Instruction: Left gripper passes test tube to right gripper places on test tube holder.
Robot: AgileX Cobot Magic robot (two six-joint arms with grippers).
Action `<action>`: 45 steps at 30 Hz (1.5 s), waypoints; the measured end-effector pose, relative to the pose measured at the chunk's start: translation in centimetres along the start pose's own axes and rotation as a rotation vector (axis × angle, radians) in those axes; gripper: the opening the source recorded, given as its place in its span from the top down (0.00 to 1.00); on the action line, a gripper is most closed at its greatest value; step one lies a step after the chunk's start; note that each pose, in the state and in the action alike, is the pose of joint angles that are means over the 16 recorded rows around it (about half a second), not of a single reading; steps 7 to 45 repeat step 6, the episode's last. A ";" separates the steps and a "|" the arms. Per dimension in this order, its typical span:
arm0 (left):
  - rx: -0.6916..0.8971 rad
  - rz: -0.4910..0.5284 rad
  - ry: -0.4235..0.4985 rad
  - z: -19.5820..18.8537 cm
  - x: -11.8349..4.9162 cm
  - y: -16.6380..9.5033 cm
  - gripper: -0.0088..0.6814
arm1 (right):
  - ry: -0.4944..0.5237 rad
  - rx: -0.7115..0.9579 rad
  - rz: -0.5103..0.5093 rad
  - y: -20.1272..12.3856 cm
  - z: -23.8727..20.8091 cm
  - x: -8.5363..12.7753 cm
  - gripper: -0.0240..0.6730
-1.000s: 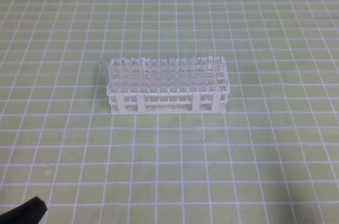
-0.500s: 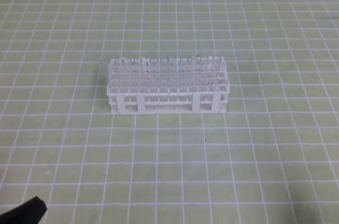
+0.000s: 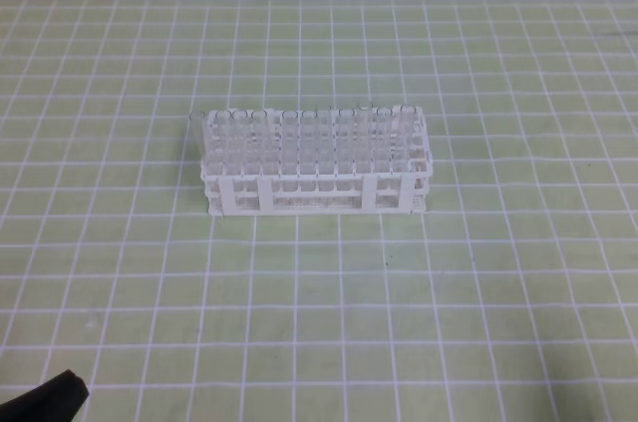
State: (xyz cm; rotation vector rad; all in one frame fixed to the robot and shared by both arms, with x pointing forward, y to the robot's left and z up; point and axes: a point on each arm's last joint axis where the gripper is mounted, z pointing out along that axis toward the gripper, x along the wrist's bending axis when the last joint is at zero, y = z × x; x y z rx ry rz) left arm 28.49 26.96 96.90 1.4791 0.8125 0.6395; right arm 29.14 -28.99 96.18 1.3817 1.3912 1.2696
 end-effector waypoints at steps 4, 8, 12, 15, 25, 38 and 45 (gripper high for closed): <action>-0.002 0.000 0.000 0.0 0.0 0.1 0.99 | 0.000 0.000 0.000 0.0 0.0 0.0 0.97; -0.003 0.000 -0.001 0.0 0.0 0.0 0.99 | 0.000 0.000 0.000 0.0 0.0 0.0 0.97; -0.003 0.000 -0.001 0.0 0.0 0.0 0.99 | 0.000 0.000 0.000 0.0 0.0 0.0 0.97; -0.003 0.000 -0.001 0.0 0.0 0.0 0.99 | 0.000 0.000 0.000 0.0 0.0 0.0 0.97; -0.003 0.000 -0.001 0.0 0.0 0.0 0.99 | 0.000 0.000 0.000 0.0 0.0 0.0 0.97; -0.003 0.000 -0.001 0.0 0.0 0.0 0.99 | 0.000 0.000 0.000 0.0 0.0 0.0 0.97; -0.003 0.000 -0.001 0.0 0.0 0.0 0.99 | 0.000 0.000 0.000 0.0 0.0 0.0 0.97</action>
